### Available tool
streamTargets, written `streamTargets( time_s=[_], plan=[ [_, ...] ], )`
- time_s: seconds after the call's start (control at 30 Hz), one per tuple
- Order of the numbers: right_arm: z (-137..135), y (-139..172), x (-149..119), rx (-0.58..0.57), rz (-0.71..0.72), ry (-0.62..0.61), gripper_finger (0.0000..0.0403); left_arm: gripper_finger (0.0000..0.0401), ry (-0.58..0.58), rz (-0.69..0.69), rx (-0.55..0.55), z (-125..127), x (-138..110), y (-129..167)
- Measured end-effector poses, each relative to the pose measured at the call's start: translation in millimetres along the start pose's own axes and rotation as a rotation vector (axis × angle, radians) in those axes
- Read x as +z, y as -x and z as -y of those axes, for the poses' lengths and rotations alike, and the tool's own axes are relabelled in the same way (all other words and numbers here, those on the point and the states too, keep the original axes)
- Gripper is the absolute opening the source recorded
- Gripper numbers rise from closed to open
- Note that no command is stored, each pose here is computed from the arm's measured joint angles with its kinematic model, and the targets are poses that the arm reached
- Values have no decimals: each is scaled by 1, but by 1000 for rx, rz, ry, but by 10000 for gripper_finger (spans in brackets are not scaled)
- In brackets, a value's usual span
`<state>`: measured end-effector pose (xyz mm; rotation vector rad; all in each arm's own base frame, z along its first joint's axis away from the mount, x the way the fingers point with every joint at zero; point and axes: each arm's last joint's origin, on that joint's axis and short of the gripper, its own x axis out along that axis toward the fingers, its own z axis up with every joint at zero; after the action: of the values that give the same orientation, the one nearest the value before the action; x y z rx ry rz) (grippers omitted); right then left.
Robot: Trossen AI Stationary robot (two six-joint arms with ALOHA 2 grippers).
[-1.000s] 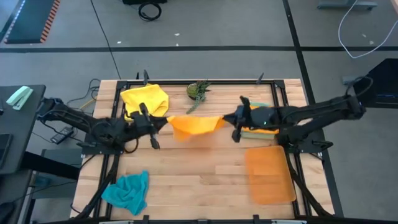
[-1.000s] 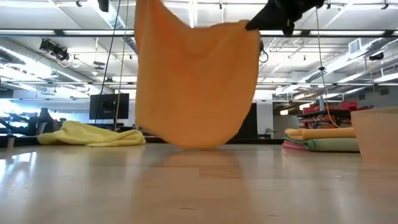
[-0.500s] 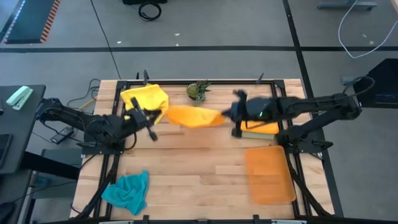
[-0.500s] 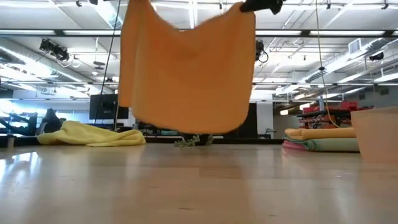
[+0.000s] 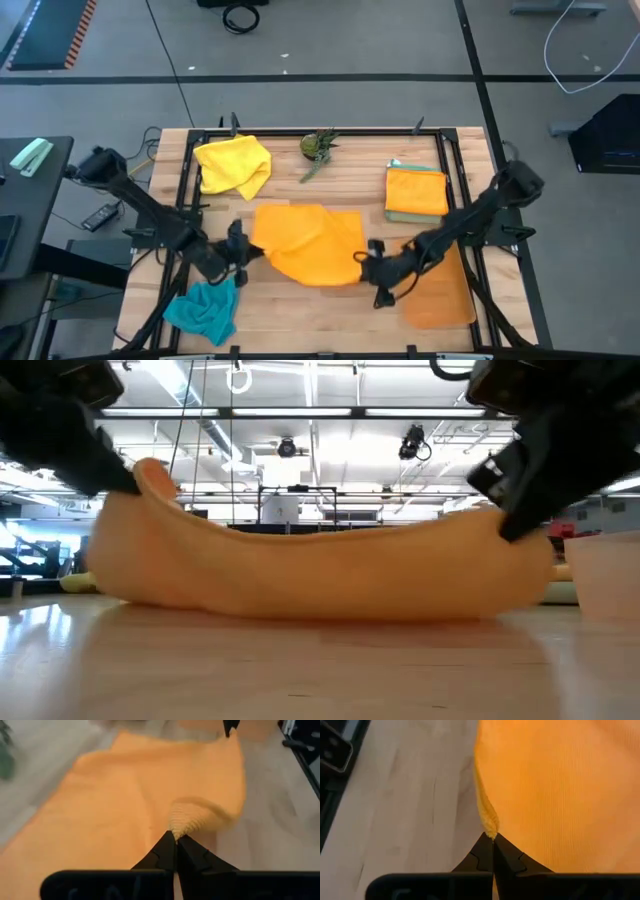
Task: Fold microfiber towels
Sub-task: Fold the orange microfiber towel
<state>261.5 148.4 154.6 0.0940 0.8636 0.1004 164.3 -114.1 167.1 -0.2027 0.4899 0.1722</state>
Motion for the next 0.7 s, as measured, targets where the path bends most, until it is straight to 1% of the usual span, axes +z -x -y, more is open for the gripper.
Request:
streamTargets(
  time_s=[0.1, 0.17, 0.23, 0.37, 0.43, 0.5, 0.53, 0.6, 0.63, 0.7],
  plan=[
    [-8, -11, -5, -1, -32, -17, 2, 21, 13, -39, -4, 5, -11, -3],
    [-12, -14, -3, 3, -33, -20, 2, 33, 23, -63, -26, 10, -13, -4],
    [-15, -14, 0, 25, -30, -23, 2, 52, 23, -117, -90, 14, -14, -3],
    [-16, -9, 4, 39, -18, -23, 4, 97, 32, -200, -239, 24, -6, 0],
    [-15, -4, 7, 45, -5, -26, 4, 116, 41, -253, -348, 29, -1, 4],
    [-15, -2, 7, 43, -8, -21, 5, 131, 53, -330, -475, 35, 3, 8],
    [-15, -1, 7, 43, -8, -18, 5, 137, 68, -370, -522, 37, 4, 10],
    [-14, 0, 8, 43, -6, -14, 5, 145, 108, -420, -567, 40, 7, 13],
    [-14, 0, 8, 42, -9, -11, 5, 147, 129, -426, -567, 40, 8, 13],
    [-13, -1, 7, 39, -18, -11, 6, 148, 129, -417, -557, 39, 8, 12]
  ],
)
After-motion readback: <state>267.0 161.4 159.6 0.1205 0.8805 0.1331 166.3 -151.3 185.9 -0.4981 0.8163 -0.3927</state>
